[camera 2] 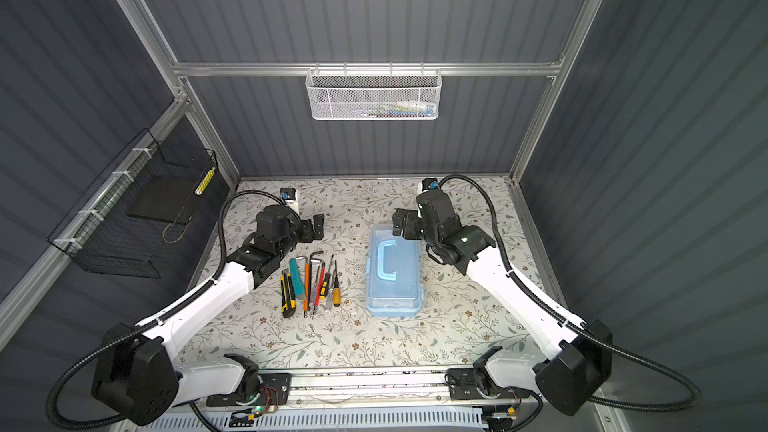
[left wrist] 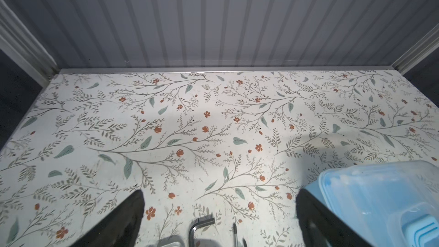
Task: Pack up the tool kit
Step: 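Move both grippers toward the ends of the light-blue tool box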
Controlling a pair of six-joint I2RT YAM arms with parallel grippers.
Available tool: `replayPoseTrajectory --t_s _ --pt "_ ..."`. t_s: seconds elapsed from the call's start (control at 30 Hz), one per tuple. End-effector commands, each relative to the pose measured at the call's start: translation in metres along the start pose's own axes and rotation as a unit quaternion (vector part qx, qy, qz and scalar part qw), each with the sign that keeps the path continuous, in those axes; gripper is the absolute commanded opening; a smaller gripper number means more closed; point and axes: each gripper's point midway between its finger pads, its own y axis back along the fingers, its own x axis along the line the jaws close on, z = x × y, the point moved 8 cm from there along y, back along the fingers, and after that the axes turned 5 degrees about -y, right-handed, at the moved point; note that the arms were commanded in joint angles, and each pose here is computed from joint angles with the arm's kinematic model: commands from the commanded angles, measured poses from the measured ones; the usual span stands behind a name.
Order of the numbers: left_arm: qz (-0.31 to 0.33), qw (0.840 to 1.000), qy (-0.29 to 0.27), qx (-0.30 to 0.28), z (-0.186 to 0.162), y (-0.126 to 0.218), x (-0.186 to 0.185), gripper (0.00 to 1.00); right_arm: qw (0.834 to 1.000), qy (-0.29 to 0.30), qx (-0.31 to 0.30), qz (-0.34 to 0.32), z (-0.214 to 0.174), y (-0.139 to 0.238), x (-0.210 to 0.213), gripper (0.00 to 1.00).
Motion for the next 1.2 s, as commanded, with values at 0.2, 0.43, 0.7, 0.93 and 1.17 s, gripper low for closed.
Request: replayPoseTrajectory --t_s 0.2,0.43,0.7,0.93,1.17 --pt "-0.106 0.990 0.066 0.058 -0.019 -0.051 -0.029 0.92 0.995 -0.011 0.072 0.060 -0.014 -0.024 0.015 0.71" --pt "-0.177 0.971 0.133 0.092 -0.037 -0.065 -0.044 0.87 0.983 -0.050 0.137 0.111 -0.036 -0.025 0.019 0.54" --pt "-0.227 0.947 0.167 0.154 -0.057 -0.052 -0.052 0.87 0.969 -0.077 0.210 0.109 -0.072 -0.039 0.023 0.51" --pt "-0.240 0.936 0.170 0.191 -0.077 -0.036 -0.062 0.86 0.959 -0.099 0.252 0.081 -0.092 -0.053 0.019 0.49" --pt "-0.252 0.931 0.168 0.206 -0.093 -0.030 -0.075 0.86 0.950 -0.123 0.277 0.080 -0.104 -0.065 0.018 0.49"
